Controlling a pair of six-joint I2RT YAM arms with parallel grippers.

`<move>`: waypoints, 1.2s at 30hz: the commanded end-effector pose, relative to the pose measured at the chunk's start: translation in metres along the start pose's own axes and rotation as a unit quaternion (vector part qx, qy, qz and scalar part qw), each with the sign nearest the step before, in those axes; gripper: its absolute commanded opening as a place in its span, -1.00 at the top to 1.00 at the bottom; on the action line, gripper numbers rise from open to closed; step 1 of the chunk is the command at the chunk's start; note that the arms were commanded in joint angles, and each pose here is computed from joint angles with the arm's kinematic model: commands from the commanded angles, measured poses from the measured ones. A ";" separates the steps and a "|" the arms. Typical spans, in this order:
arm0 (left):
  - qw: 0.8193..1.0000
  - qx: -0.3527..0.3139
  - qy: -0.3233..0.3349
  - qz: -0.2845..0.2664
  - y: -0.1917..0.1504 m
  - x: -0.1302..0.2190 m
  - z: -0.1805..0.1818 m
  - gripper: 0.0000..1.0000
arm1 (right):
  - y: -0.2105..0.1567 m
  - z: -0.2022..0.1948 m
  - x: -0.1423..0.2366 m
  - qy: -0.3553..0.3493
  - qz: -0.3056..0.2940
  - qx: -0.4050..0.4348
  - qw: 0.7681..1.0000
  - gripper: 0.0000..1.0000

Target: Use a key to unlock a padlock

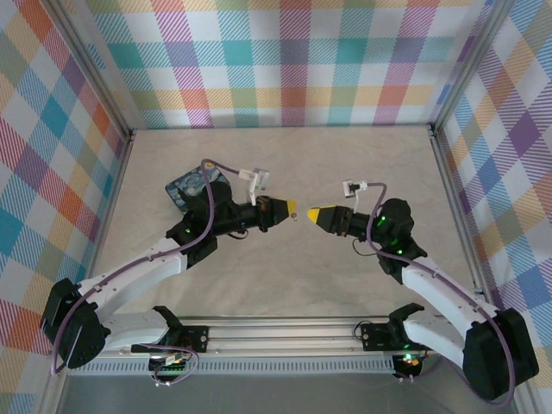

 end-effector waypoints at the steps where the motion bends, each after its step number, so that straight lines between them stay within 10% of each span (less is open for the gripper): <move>1: 0.999 -0.031 -0.034 -0.015 0.015 0.004 -0.012 1.00 | 0.006 0.023 -0.009 0.053 0.020 0.050 0.997 -0.05; 36: 1.000 -0.011 -0.009 -0.010 0.010 -0.003 -0.001 1.00 | -0.007 0.017 -0.028 0.047 0.053 0.033 0.997 0.58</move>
Point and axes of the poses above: each hand's point on the last joint's axis, 136 mm out from that joint toward the fingers, its own x axis back along the fingers, its own z axis along the line the jaws close on, y = z × x, the point moved 9 cm from there along x, back along the fingers, and after that the axes turned 9 degrees about -x, right-handed, at the moved point
